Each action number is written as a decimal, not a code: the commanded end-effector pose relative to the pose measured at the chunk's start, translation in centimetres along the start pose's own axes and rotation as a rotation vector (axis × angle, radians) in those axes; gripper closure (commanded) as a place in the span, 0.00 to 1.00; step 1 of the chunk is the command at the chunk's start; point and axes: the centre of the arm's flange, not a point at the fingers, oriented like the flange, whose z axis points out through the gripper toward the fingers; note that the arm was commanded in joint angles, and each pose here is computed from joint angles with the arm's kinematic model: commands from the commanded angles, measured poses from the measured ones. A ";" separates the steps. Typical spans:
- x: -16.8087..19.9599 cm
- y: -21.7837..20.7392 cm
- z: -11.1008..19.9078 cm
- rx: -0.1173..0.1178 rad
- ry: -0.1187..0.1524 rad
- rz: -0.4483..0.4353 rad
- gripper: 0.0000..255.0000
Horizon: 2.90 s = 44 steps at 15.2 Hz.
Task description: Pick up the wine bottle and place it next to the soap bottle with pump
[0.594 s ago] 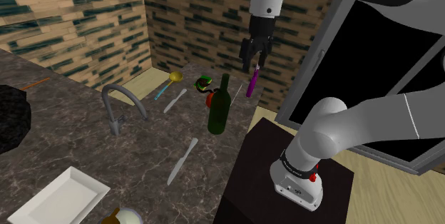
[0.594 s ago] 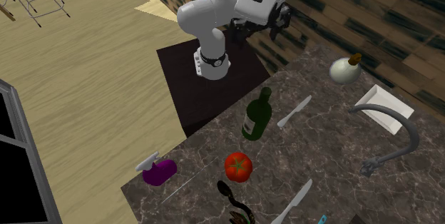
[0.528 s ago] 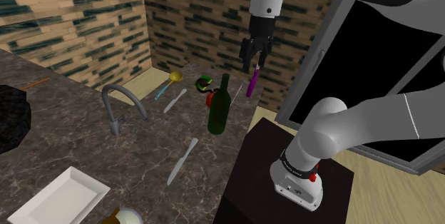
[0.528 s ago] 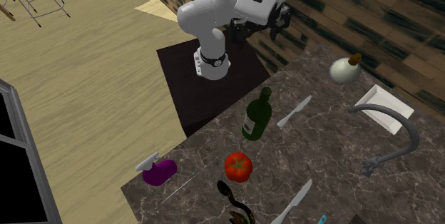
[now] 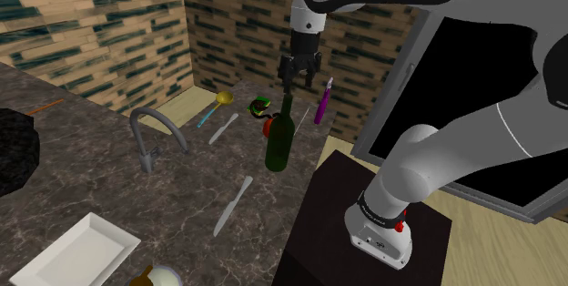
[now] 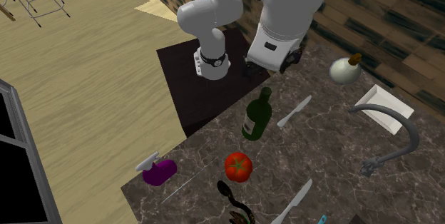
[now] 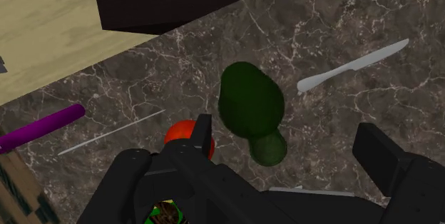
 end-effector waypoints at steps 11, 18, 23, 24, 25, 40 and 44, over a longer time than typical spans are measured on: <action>4.4 0.2 5.8 -0.009 0.017 0.024 0.00; 4.5 0.2 5.8 -0.009 0.016 0.024 0.00; 4.5 0.2 5.8 -0.009 0.016 0.024 1.00; 4.5 0.2 5.8 -0.009 0.016 0.024 1.00; 4.5 0.2 5.8 -0.009 0.016 0.024 1.00; 3.6 -0.2 -0.4 -0.009 0.017 0.024 1.00; 3.3 -0.3 -2.5 -0.009 0.017 0.024 1.00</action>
